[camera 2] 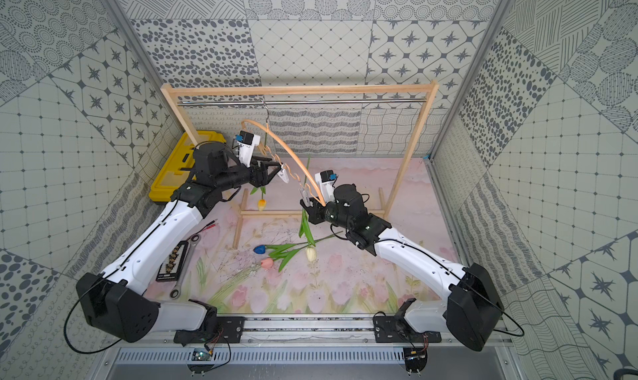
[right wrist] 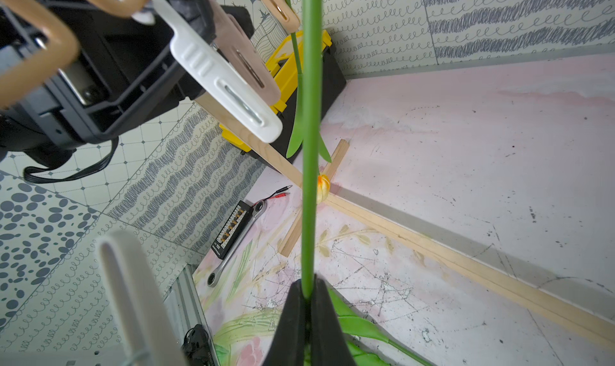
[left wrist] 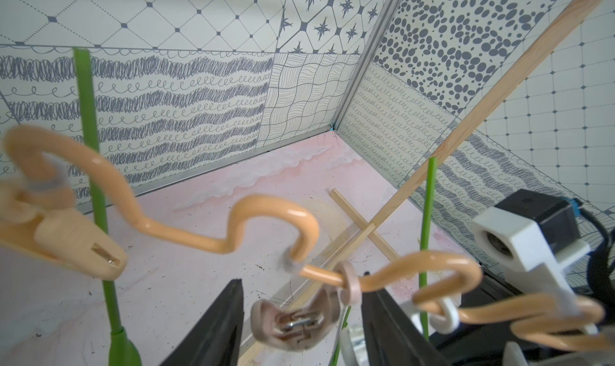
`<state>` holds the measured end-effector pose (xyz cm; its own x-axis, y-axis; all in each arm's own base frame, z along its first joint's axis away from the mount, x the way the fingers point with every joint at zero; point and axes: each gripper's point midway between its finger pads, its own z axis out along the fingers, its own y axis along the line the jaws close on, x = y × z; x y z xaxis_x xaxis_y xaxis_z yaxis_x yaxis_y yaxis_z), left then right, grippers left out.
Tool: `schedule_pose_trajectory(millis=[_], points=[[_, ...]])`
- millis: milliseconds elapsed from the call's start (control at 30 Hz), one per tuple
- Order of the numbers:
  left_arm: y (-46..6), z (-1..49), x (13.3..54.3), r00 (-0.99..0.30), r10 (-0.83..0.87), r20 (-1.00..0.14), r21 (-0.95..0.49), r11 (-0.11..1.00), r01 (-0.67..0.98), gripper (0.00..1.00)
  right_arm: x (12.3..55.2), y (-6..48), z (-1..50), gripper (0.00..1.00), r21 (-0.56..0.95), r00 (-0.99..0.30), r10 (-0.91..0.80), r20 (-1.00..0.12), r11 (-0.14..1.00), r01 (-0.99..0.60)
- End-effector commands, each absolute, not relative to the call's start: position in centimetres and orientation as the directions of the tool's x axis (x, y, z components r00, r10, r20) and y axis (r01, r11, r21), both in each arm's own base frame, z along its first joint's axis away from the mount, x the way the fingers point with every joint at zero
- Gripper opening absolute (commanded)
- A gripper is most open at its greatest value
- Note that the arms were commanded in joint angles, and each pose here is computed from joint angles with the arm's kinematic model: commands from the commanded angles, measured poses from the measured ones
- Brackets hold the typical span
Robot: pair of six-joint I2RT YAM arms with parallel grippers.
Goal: Dry the flowers on a clothes hanger
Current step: Open the clamp at the hanger.
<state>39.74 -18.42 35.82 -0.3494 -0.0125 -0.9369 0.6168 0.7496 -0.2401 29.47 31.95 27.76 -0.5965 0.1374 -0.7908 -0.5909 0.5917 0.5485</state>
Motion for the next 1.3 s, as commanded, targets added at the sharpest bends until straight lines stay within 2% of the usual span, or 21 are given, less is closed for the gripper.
schedule_pose_trajectory(millis=[0, 467, 500, 567, 633, 1033, 1267], points=[[-17.6, 36.8, 38.9, -0.295, -0.003, -0.955, -0.199, 0.746, 0.636, 0.60, 29.2, 31.6, 29.1, 0.00, 0.535, -0.557, 0.157, -0.816, 0.572, -0.622], [-18.4, 36.1, 40.1, -0.356, 0.016, -0.934, -0.245, 0.697, 0.674, 0.45, 29.3, 31.6, 29.2, 0.00, 0.536, -0.558, 0.154, -0.815, 0.566, -0.627], [-18.5, 36.0, 40.0, -0.359, 0.018, -0.933, -0.247, 0.693, 0.677, 0.46, 29.3, 31.7, 29.3, 0.00, 0.536, -0.558, 0.155, -0.815, 0.565, -0.627], [-18.7, 35.8, 39.9, -0.368, 0.023, -0.930, -0.255, 0.681, 0.686, 0.57, 29.3, 31.7, 29.3, 0.00, 0.535, -0.557, 0.154, -0.816, 0.565, -0.628], [-18.8, 35.6, 39.9, -0.371, 0.024, -0.928, -0.258, 0.675, 0.691, 0.61, 29.3, 31.7, 29.4, 0.00, 0.534, -0.556, 0.153, -0.817, 0.565, -0.629], [-19.1, 35.7, 40.9, -0.373, -0.014, -0.928, -0.284, 0.673, 0.683, 0.32, 29.2, 31.6, 29.5, 0.00, 0.531, -0.555, 0.150, -0.818, 0.566, -0.631], [-19.5, 36.5, 40.3, -0.396, -0.118, -0.911, -0.374, 0.644, 0.668, 0.22, 30.0, 30.7, 29.6, 0.00, 0.538, -0.547, 0.185, -0.816, 0.587, -0.604]])
